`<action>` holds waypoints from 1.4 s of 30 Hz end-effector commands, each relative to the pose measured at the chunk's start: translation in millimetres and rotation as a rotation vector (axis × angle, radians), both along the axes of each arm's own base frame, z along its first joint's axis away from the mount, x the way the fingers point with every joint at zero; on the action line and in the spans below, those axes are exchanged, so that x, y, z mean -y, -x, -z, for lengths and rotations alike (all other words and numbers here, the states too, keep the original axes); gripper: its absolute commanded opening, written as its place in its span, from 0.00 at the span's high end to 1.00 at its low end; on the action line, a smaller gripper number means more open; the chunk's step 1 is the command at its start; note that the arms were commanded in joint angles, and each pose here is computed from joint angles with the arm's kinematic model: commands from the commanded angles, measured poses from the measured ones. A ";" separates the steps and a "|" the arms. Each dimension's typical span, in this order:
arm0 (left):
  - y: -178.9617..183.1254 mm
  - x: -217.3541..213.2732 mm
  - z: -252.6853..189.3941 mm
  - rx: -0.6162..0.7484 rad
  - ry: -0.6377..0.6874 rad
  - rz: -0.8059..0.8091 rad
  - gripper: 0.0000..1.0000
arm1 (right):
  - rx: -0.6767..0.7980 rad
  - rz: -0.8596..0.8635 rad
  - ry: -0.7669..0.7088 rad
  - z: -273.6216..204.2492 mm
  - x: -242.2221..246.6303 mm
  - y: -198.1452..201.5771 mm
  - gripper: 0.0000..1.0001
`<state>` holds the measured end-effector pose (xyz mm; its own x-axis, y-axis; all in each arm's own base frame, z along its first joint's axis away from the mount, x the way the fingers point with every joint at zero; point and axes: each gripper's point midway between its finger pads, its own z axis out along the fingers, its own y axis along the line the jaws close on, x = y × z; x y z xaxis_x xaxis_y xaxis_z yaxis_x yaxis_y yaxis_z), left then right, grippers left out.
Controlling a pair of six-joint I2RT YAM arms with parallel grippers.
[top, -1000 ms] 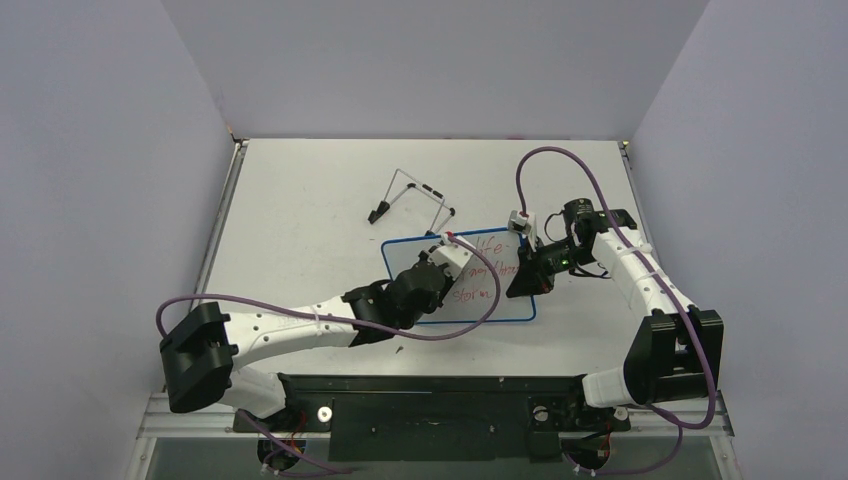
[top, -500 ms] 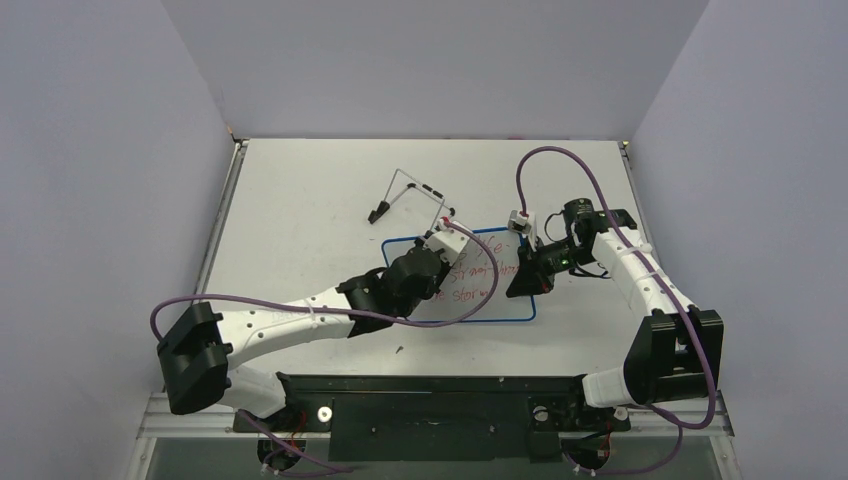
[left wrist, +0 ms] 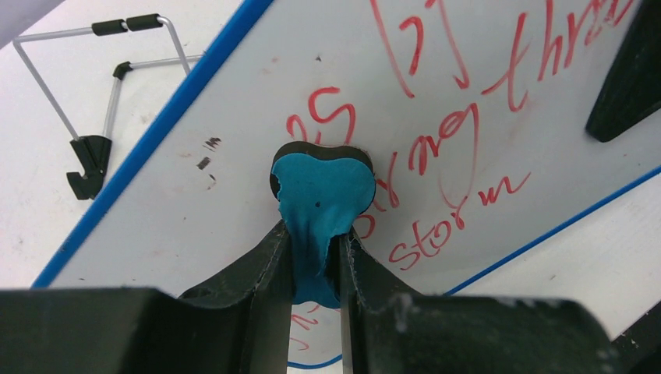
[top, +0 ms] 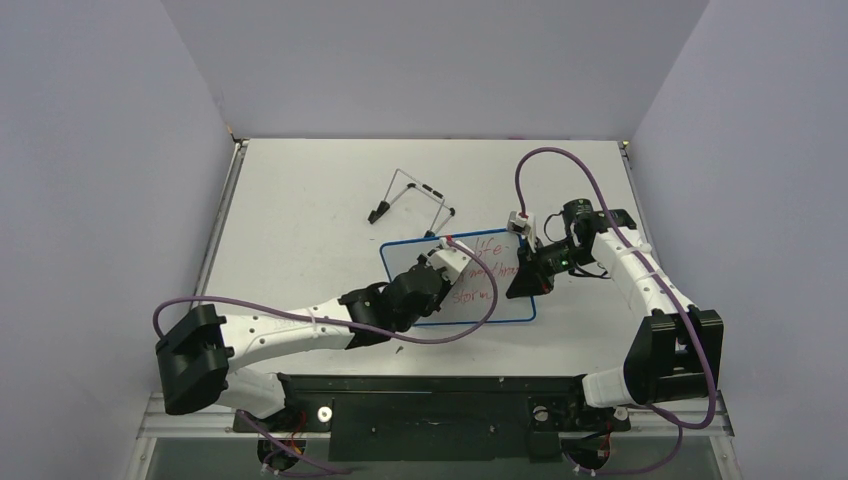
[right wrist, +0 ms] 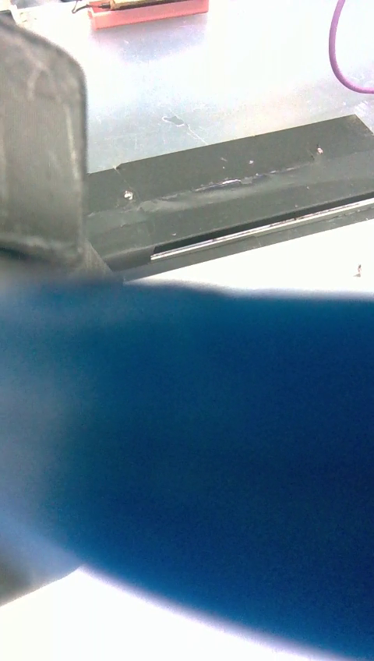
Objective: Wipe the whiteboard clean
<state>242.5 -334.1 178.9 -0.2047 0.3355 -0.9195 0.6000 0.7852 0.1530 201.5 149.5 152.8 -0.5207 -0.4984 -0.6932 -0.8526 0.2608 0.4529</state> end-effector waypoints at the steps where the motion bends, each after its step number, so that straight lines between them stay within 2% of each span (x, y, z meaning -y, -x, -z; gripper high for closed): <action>1: -0.5 4.7 -18.1 0.016 0.085 -0.018 1.00 | 0.050 -0.041 -0.040 -11.9 -7.3 -2.7 1.00; 11: -36.6 -21.2 -54.2 0.072 0.118 -0.131 1.00 | 0.054 -0.039 -0.039 -12.6 -6.8 -2.7 1.00; 17: -14.2 -1.6 -38.5 0.005 0.154 0.006 1.00 | 0.053 -0.039 -0.038 -12.4 -6.8 -3.1 1.00; 21: 6.2 2.0 -29.9 -0.092 0.272 0.067 1.00 | 0.053 -0.039 -0.040 -12.6 -7.0 -3.2 1.00; 24: 5.3 -13.5 -55.5 -0.139 0.463 0.075 1.00 | 0.052 -0.040 -0.040 -12.5 -7.2 -3.2 1.00; 26: 4.0 -18.6 -68.1 -0.142 0.519 0.058 1.00 | 0.051 -0.043 -0.041 -12.5 -7.7 -2.8 1.00; 30: -0.7 -16.3 -58.4 -0.161 0.467 -0.007 1.00 | 0.053 -0.046 -0.042 -13.0 -8.1 -2.1 1.00; 33: 0.7 -9.0 -41.8 -0.149 0.369 -0.078 1.00 | 0.057 -0.046 -0.040 -13.4 -7.5 -1.8 1.00; 38: -2.6 9.8 -52.7 -0.081 0.302 -0.163 1.00 | 0.055 -0.046 -0.040 -13.1 -7.5 -2.1 1.00; 39: -3.4 7.5 -45.7 -0.070 0.259 -0.197 1.00 | 0.055 -0.046 -0.041 -13.1 -7.5 -1.8 1.00; 42: -9.2 7.2 -51.4 -0.036 0.237 -0.241 1.00 | 0.056 -0.047 -0.041 -13.2 -7.8 -1.9 1.00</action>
